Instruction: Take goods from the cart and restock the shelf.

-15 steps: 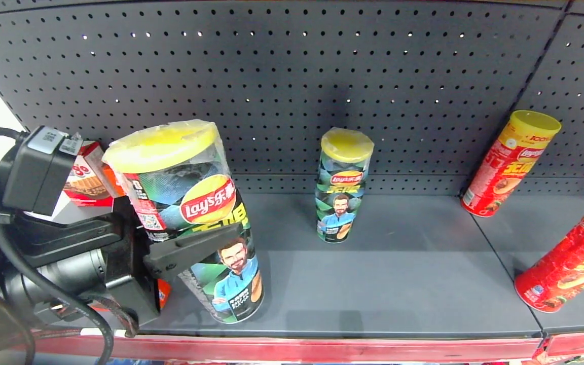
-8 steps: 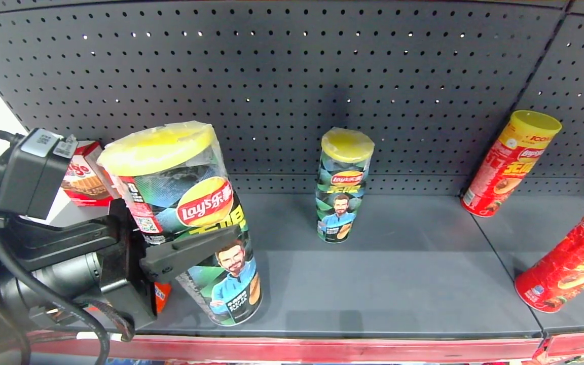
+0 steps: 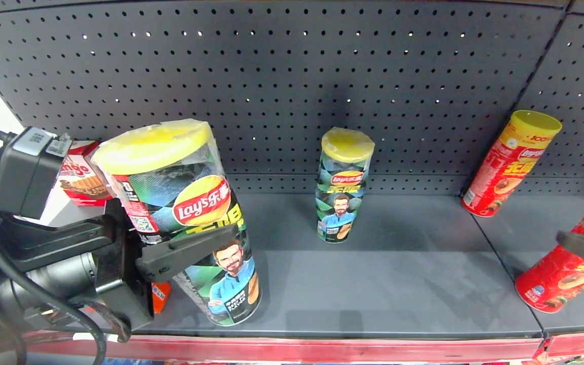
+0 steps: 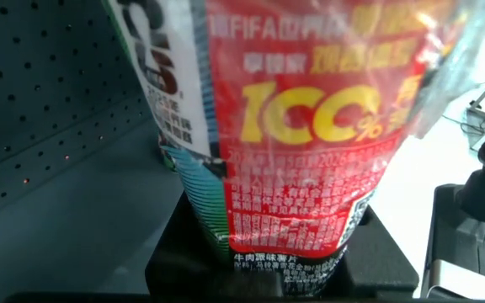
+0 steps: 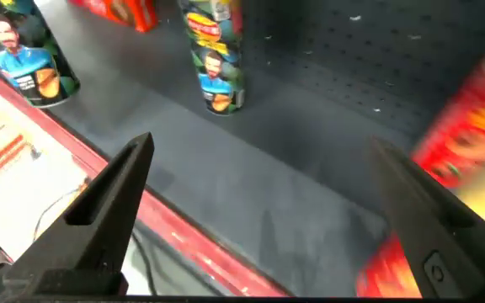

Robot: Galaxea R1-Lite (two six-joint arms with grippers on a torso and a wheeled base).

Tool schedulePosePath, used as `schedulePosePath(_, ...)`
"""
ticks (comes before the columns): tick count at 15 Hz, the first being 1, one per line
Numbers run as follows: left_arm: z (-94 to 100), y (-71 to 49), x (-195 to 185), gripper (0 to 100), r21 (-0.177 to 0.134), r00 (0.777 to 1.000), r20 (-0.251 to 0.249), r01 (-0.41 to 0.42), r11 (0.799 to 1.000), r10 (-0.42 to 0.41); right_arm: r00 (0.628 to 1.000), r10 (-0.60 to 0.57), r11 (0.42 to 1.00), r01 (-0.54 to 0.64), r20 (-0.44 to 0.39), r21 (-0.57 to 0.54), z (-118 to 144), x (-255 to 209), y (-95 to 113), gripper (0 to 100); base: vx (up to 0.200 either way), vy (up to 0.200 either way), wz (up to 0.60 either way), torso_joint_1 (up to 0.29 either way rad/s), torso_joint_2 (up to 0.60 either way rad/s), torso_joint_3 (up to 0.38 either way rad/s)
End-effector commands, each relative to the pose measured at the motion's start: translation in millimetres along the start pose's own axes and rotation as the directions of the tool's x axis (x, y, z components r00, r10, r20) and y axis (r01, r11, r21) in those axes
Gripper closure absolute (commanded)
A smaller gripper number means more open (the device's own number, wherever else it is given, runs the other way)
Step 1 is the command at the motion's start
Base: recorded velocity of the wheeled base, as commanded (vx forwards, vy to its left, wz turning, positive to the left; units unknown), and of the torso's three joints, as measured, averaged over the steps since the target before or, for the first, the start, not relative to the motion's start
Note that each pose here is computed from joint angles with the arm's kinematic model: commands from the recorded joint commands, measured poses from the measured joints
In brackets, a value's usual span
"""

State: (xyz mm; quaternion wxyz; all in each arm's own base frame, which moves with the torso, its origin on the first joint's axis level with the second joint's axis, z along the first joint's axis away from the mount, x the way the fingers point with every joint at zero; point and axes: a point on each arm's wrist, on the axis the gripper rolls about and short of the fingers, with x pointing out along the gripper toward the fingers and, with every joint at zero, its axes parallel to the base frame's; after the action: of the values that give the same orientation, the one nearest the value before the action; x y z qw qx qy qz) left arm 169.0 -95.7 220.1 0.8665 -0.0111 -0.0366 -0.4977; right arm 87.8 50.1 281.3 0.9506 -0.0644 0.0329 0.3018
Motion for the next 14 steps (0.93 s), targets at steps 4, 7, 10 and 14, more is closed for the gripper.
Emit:
schedulePosePath(4,-0.4,0.4,-0.4,100,-0.003,1.000,-0.002,-0.005,1.000,0.005,0.986,0.134,0.990,-0.137,-0.100,-0.022,18.0,84.5,11.4,0,0.000,0.000,0.00,0.000,0.00,0.000)
schedulePosePath(7,-0.3,0.8,0.0,100,-0.003,1.000,-0.002,-0.008,1.000,0.008,0.980,0.142,0.984,-0.155,-0.142,-0.087,13.9,122.0,11.8,0,0.000,0.000,0.00,0.000,0.00,0.000)
schedulePosePath(10,-0.9,1.4,0.9,100,-0.005,1.000,-0.004,-0.008,1.000,0.008,0.970,0.183,0.977,-0.197,-0.161,-0.080,-1.6,153.2,8.0,0,0.000,0.000,0.00,0.000,0.00,0.000)
schedulePosePath(14,-1.4,7.8,-3.4,100,-0.001,0.999,-0.006,-0.044,0.999,0.044,0.982,0.171,0.980,-0.178,-0.086,-0.090,-15.2,188.6,-0.4,0,0.000,0.000,0.00,0.000,0.00,0.000)
